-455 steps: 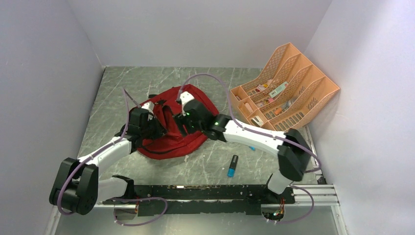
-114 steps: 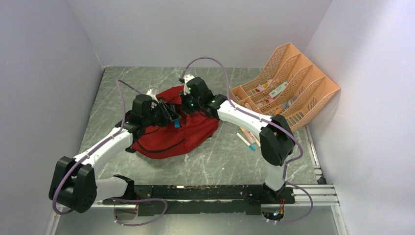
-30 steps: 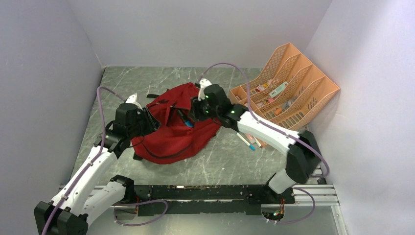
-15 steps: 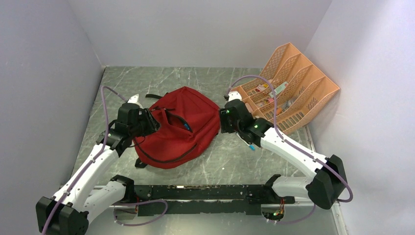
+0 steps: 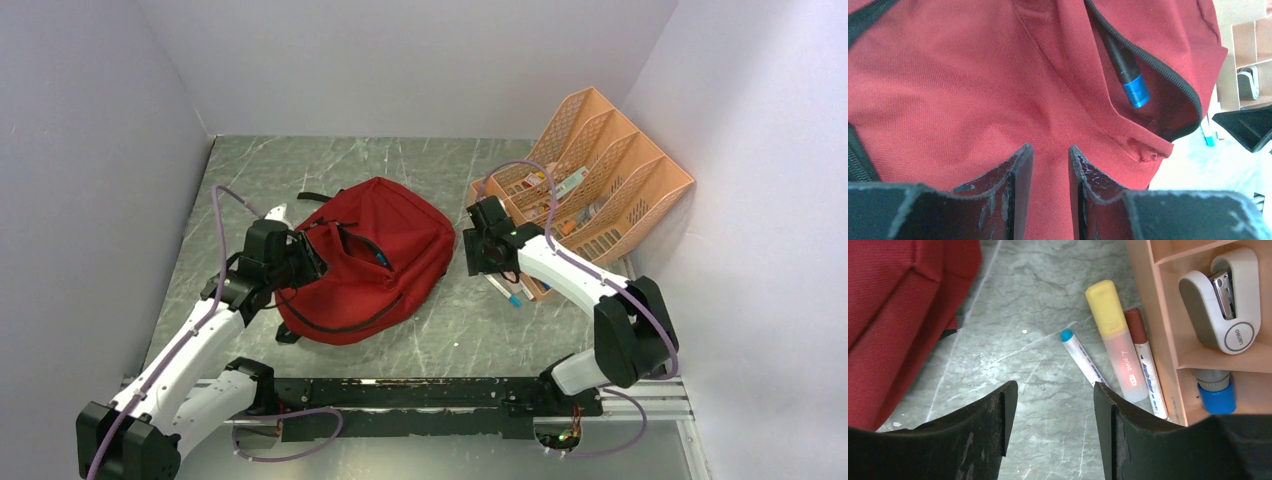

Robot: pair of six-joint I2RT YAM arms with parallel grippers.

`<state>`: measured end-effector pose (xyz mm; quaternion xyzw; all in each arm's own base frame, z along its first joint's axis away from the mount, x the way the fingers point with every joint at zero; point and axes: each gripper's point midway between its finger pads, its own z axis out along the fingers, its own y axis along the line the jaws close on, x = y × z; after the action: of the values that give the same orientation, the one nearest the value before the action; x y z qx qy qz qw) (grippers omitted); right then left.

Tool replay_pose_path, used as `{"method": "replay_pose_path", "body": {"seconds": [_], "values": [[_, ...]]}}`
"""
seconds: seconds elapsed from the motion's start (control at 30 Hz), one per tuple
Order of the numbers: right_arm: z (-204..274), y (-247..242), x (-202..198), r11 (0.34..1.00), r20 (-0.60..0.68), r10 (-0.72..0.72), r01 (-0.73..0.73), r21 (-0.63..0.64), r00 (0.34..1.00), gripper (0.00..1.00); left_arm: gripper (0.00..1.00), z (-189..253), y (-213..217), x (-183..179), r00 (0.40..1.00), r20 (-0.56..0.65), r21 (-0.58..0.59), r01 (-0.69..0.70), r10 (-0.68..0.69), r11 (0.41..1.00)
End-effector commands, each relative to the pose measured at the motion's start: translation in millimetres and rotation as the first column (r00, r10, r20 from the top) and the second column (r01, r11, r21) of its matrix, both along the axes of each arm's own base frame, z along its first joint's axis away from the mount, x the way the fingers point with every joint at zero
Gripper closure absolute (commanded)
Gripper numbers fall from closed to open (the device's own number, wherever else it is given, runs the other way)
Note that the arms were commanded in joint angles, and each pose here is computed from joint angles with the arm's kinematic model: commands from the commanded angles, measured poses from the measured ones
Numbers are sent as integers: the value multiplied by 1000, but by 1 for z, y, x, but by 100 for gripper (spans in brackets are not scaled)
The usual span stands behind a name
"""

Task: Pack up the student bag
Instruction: Pick up the stationery from the center of the board.

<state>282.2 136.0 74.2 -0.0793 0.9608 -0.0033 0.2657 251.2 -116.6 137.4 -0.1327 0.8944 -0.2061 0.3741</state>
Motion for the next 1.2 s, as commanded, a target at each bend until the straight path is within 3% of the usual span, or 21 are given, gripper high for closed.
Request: {"method": "replay_pose_path", "body": {"seconds": [0.0, 0.63, 0.8, 1.03, 1.17], "values": [[-15, -2, -2, 998, -64, 41, -38, 46, 997, 39, 64, 1, -11, -2, 1000, 6, -67, 27, -26, 997], [-58, -14, -4, 997, -211, 34, -19, 73, 977, 47, 64, -2, -14, -2, 999, -4, -78, 39, -40, 996], [-64, -12, -9, 996, -233, 25, -5, 85, 972, 64, 64, -3, -14, -2, 999, -10, -77, 40, -41, 996], [-65, -8, -13, 993, -234, 11, 16, 116, 972, 75, 64, -1, -20, -1, 998, -2, -106, 60, -61, 993], [-51, 0, -3, 985, -179, -9, 39, 166, 984, 91, 64, 11, -25, 2, 995, 34, -112, 96, -93, 989]]}}
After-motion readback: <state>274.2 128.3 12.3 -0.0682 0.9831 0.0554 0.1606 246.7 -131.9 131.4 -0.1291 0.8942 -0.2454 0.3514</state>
